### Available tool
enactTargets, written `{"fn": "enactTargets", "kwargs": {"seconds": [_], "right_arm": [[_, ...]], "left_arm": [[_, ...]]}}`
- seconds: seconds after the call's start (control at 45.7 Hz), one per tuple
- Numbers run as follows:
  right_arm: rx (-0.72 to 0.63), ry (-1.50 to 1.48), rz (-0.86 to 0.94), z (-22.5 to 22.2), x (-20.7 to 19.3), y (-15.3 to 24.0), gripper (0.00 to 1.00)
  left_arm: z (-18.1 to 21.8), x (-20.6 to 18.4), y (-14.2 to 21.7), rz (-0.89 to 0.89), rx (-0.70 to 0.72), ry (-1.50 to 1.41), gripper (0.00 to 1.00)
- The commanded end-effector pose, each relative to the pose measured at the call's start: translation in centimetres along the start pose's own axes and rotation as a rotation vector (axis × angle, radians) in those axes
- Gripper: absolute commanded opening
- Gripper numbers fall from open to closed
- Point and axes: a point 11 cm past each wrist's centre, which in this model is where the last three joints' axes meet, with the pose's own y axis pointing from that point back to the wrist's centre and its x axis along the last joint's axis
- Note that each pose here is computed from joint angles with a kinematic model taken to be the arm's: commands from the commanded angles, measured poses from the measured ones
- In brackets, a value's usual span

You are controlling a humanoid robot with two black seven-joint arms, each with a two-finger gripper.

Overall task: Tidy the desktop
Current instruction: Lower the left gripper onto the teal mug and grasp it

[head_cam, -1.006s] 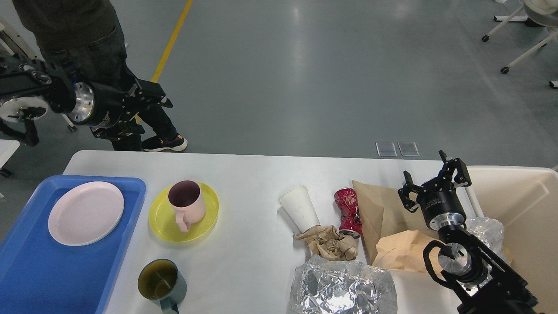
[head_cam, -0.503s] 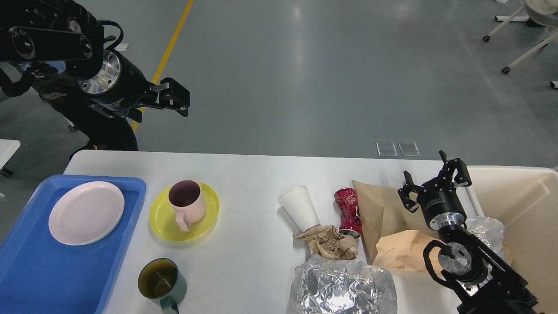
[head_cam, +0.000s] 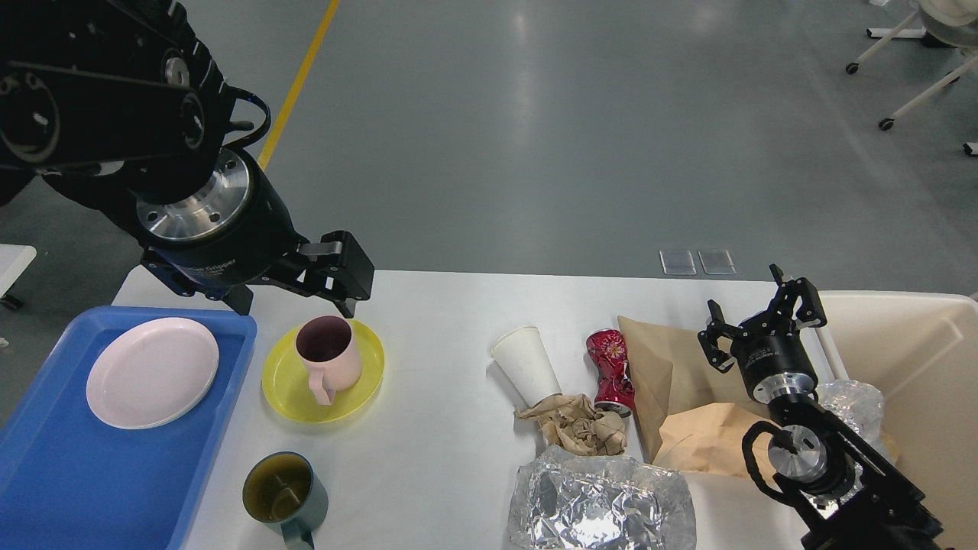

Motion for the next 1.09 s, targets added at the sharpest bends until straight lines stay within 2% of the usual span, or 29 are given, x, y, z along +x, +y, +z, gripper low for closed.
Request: {"fn": "enactTargets", "kwargs": {"seconds": [0.0, 0.131, 0.284, 0.459, 0.722, 1.072], "right_arm": [[0.000, 0.000, 0.000, 0.0, 0.0, 0.0, 1.00], [0.000, 0.000, 0.000, 0.0, 0.0, 0.0, 1.00], [0.003, -0.001, -0.002, -0.1, -0.1, -0.1, 1.00], [0.001, -0.001, -0.002, -0.1, -0.1, -0.1, 1.00], [0.000, -0.001, -0.001, 0.0, 0.0, 0.0, 1.00], [0.002, -0.001, -0.001, 0.0, 0.0, 0.0, 1.00]], "left_arm": [[-0.4, -0.5, -1.2, -0.045, 0.034, 0.010, 0.96], [-0.1, -1.7, -2.9, -0.174, 0.010, 0.013, 0.97], [-0.7, 0.1, -6.0, -0.206, -0.028, 0.042, 0.97], [-2.6, -2.1, -10.5, -0.314, 0.015, 0.076, 0.96], [-8.4, -4.8, -18.0, -0.240, 0.206, 0.109, 0.94], [-13.3, -8.8, -22.6, -0.249, 0.282, 0.175, 0.94]]}}
